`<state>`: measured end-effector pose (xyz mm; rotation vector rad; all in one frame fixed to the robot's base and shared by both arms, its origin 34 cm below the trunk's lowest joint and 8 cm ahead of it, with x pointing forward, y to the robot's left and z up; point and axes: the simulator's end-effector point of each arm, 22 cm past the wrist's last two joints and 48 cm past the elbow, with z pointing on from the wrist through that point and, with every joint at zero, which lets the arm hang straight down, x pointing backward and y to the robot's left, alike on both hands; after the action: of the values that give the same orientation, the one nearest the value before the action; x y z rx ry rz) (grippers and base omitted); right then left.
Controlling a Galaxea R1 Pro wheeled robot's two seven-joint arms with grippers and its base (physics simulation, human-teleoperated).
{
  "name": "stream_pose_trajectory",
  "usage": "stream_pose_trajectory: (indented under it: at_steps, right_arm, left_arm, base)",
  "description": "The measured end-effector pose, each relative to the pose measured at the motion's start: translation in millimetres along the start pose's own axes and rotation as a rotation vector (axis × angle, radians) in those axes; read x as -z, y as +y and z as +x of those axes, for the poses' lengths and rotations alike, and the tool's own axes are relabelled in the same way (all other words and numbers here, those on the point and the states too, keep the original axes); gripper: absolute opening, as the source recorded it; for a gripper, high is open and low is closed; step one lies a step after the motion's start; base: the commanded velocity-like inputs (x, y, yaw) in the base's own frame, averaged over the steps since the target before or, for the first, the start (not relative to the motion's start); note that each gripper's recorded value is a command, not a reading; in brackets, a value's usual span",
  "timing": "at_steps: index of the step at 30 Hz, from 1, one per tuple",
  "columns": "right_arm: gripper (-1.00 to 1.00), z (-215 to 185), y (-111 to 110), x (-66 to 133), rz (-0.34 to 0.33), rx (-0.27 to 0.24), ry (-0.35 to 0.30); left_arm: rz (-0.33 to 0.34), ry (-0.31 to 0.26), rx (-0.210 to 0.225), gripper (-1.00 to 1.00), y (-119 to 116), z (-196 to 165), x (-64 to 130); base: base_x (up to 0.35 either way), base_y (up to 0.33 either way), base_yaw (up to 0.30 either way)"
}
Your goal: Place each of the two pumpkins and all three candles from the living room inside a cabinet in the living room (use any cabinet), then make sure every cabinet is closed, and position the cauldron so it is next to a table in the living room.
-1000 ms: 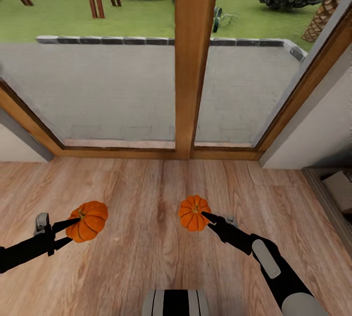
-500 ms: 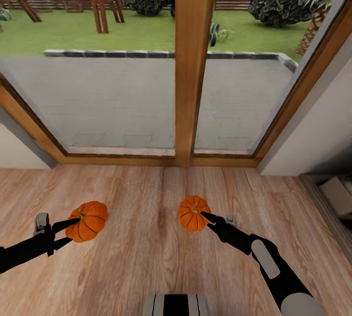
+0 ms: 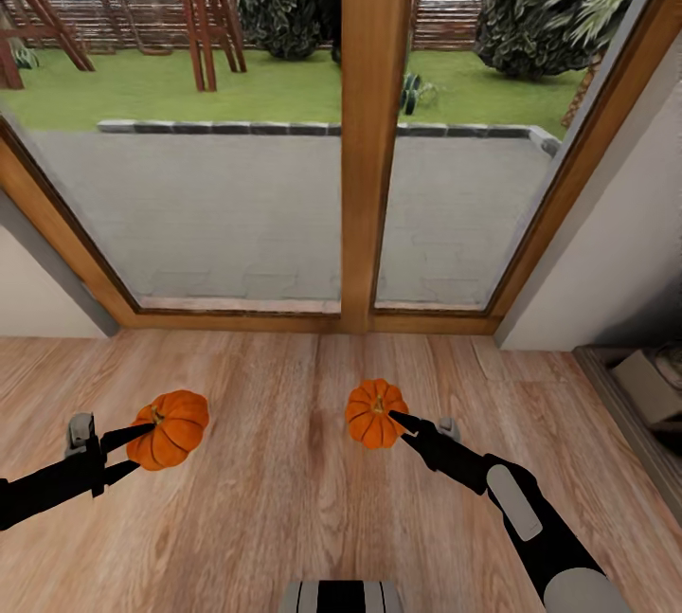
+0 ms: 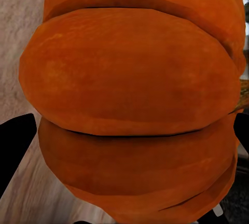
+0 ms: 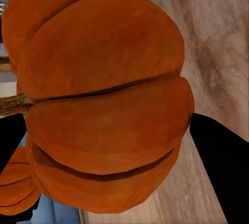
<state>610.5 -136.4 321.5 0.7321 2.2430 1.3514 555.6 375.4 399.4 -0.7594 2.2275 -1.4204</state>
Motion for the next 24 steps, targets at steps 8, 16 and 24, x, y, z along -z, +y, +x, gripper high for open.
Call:
stream_pose_trajectory:
  at_steps: [8,16,24]
  right_arm:
    - [-1.0,-6,17,4.8,-0.02,0.022,-0.013]
    - [-1.0,-11,35,9.6,-0.042,0.044,-0.026]
    - [-1.0,-17,52,15.0,-0.056,0.071,-0.041]
  left_arm:
    - [0.019,-0.011,-0.023,-1.0,-15,-3,4.9]
    - [0.04,-0.023,-0.045,-1.0,-31,-6,10.1]
    - [0.057,-0.033,-0.071,-1.0,-46,-8,15.5]
  base:
    - [0.0,0.0,0.0]
    - [-0.051,0.007,0.0]
    - [-0.239,0.042,0.0]
